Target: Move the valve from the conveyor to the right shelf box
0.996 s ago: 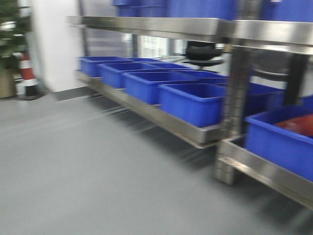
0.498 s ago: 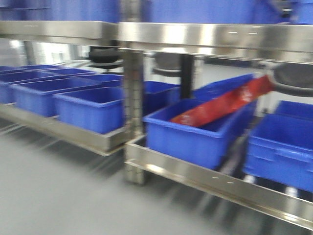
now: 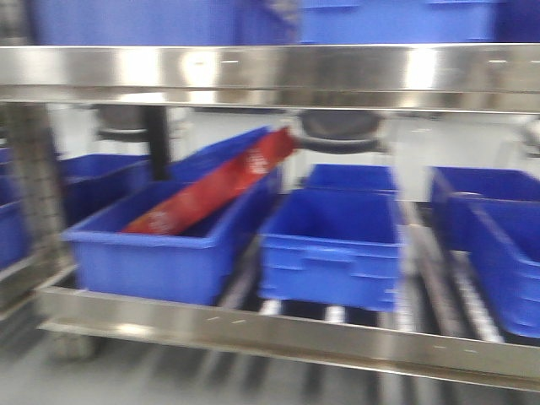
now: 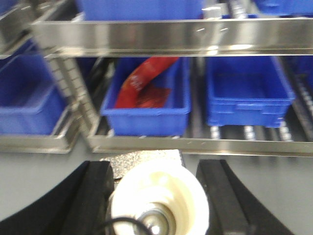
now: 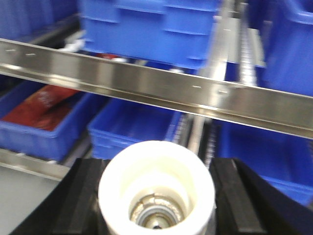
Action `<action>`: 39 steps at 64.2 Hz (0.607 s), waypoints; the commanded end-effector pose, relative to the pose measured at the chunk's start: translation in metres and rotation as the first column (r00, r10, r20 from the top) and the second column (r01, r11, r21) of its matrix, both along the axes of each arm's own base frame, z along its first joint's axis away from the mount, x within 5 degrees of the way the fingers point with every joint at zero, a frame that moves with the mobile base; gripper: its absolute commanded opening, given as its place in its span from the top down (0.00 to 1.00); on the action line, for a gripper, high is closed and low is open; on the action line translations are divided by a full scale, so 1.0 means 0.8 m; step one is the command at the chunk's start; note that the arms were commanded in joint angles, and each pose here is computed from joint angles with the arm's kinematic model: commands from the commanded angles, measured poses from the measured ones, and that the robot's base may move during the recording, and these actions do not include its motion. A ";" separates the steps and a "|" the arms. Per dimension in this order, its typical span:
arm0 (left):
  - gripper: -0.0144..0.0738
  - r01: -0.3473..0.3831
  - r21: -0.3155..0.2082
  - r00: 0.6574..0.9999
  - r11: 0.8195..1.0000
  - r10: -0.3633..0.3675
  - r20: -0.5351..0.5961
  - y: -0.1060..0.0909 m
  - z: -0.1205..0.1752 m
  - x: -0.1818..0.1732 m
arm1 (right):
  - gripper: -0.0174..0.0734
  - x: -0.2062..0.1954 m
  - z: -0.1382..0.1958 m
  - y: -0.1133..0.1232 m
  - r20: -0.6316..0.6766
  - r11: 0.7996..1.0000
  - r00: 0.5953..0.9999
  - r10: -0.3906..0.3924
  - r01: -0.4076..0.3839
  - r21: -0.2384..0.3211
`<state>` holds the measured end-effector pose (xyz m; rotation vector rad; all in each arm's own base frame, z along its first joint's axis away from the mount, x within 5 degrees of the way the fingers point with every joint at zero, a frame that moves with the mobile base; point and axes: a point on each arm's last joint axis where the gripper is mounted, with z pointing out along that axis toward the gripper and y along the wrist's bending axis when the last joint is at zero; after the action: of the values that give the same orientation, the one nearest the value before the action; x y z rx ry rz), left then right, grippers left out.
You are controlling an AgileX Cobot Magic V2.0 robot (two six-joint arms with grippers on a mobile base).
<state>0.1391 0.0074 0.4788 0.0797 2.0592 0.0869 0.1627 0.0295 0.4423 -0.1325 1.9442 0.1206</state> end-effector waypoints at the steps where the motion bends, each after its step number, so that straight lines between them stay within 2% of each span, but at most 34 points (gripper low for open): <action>1: 0.96 0.001 -0.008 0.998 1.000 -0.001 0.066 -0.001 0.009 -0.002 | 0.99 -0.002 0.014 -0.001 0.093 1.000 0.996 0.001 -0.001 0.007; 39: 0.96 0.001 -0.008 0.998 1.000 -0.001 0.066 -0.001 0.009 -0.002 | 0.99 -0.002 0.014 -0.001 0.093 1.000 0.996 0.001 -0.001 0.007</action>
<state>0.1391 0.0070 0.4788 0.0797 2.0589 0.0817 0.1627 0.0295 0.4423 -0.1325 1.9442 0.1206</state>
